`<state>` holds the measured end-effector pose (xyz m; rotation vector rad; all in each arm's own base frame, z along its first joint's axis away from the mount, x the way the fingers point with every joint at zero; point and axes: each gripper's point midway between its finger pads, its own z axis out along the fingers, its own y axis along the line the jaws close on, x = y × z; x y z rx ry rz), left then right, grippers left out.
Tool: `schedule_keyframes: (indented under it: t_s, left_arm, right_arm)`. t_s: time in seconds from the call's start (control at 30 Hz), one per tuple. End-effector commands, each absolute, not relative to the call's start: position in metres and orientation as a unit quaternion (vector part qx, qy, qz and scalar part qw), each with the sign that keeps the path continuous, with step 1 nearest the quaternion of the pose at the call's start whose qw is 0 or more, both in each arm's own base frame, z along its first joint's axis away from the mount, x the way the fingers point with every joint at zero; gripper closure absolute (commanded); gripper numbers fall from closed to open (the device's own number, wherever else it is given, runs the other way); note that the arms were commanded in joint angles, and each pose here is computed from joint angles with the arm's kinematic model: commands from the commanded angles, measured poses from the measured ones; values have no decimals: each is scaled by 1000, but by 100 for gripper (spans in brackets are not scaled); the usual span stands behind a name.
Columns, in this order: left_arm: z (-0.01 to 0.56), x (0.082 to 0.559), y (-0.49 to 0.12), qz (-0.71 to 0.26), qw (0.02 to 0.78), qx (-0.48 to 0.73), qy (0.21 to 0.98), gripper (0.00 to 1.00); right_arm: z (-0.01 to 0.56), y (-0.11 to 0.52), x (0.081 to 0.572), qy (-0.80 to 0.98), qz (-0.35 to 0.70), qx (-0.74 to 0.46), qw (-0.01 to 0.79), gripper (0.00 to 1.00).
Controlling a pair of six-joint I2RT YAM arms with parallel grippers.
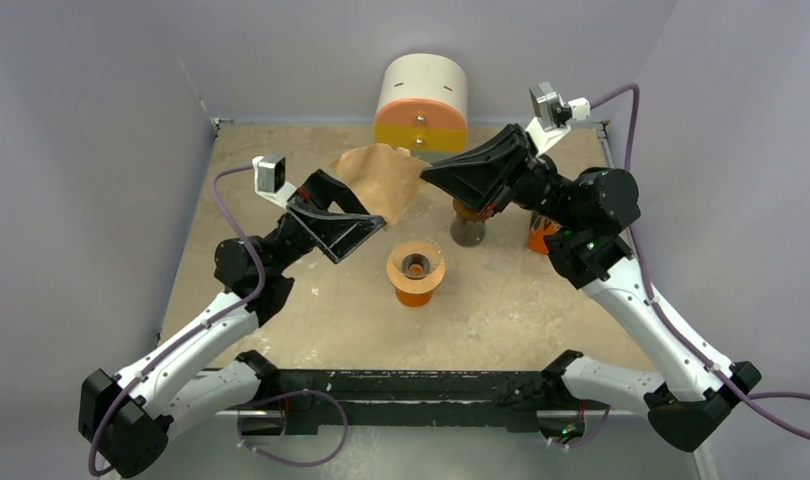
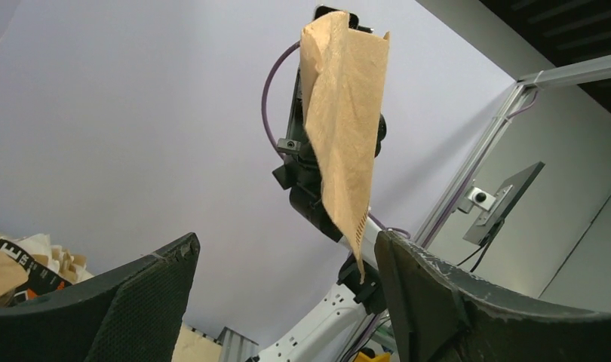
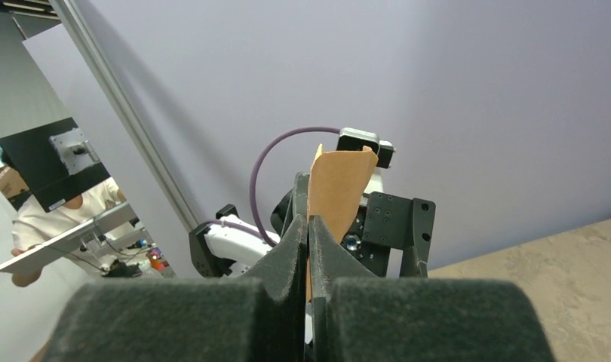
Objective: Place the coffee filter in the dripper
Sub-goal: Place the coffee filter in the coffee dripper.
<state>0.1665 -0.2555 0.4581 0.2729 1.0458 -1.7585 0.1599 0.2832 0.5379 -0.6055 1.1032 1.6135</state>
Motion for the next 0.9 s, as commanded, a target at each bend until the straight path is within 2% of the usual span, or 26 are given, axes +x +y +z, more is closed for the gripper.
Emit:
schedule_keyframes:
  t_s: [0.0,0.2,0.47,0.53,0.6,0.63,0.87]
  left_arm:
    - [490,150,-244,-753,530,126,368,17]
    - [501,145,-244,-756,534,141,350,30]
    - [515,132,-243,-756,539,176,327,65]
    - [516,131,-243,-754,541,181,325,77]
    - [516,130,-244,-752,542,188,325,98]
    - [514,130,-245,-750,542,190,327,100]
    - [509,126,-249,-727,553,225,338,100]
  right_arm:
    - [553,284,151,421,682,-257,539,100]
    - [549,288,149,420,682,-259,540,100]
    - [541,285,147,426,673,-257,547,100]
    - [539,283,146,427,670,-257,550,100]
    - [538,281,145,428,668,-254,553,100]
    - [537,281,145,429,668,-253,553,100]
    - [531,276,142,435,664,-250,555,100]
